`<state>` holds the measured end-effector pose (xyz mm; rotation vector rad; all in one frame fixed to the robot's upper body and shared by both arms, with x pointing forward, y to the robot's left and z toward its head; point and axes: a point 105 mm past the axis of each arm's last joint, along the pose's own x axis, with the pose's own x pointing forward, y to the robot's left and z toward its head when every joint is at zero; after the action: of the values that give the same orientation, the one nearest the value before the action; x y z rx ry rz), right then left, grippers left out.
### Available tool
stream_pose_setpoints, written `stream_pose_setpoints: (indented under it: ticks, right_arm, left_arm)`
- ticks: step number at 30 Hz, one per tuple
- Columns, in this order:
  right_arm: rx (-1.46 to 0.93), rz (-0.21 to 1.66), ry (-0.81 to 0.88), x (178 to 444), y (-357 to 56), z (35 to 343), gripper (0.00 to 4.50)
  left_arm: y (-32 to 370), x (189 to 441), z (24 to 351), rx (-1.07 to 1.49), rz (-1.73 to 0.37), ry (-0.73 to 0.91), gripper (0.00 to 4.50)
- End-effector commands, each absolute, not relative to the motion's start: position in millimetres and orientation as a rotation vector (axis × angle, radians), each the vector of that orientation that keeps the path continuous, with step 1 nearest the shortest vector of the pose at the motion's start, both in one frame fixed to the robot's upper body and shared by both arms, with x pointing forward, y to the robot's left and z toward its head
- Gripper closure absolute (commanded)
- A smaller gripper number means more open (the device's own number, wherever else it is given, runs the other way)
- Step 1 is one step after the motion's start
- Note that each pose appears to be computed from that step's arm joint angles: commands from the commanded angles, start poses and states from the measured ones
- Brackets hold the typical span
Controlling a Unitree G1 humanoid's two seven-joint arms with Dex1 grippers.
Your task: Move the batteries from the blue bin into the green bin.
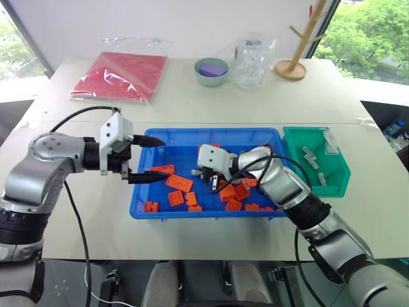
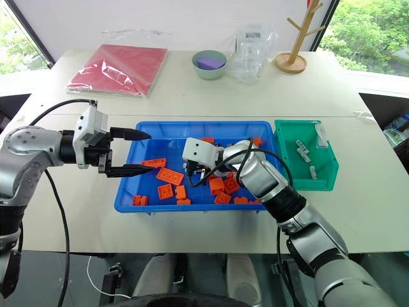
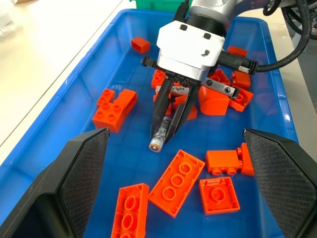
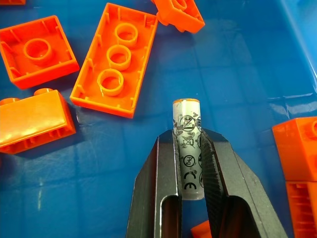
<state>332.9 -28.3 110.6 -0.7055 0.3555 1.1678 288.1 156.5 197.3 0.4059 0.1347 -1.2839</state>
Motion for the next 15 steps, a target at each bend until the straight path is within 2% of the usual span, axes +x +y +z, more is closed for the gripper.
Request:
stream_pose_setpoints:
  ticks: [1,4,7,10,15]
  right_arm:
    - [-0.608,1.153,0.252,332.0,-30.6,154.1,4.45]
    - [-0.482,1.048,0.199,336.8,-65.4,195.7,4.45]
    - [-0.418,0.875,0.216,341.9,-124.5,217.6,4.45]
    - [-0.403,0.692,0.272,337.5,-188.7,223.2,4.45]
    - [-0.444,0.508,0.359,322.7,-250.0,215.5,4.45]
  left_arm:
    - [151.8,283.9,200.9,0.435,-1.306,0.103,0.0]
    - [148.5,284.0,200.1,0.432,-1.318,0.096,0.0]
    - [146.3,285.4,200.3,0.427,-1.323,0.089,0.0]
    - [145.2,287.0,199.2,0.426,-1.331,0.088,0.0]
    - [143.2,290.1,200.0,0.423,-1.344,0.082,0.0]
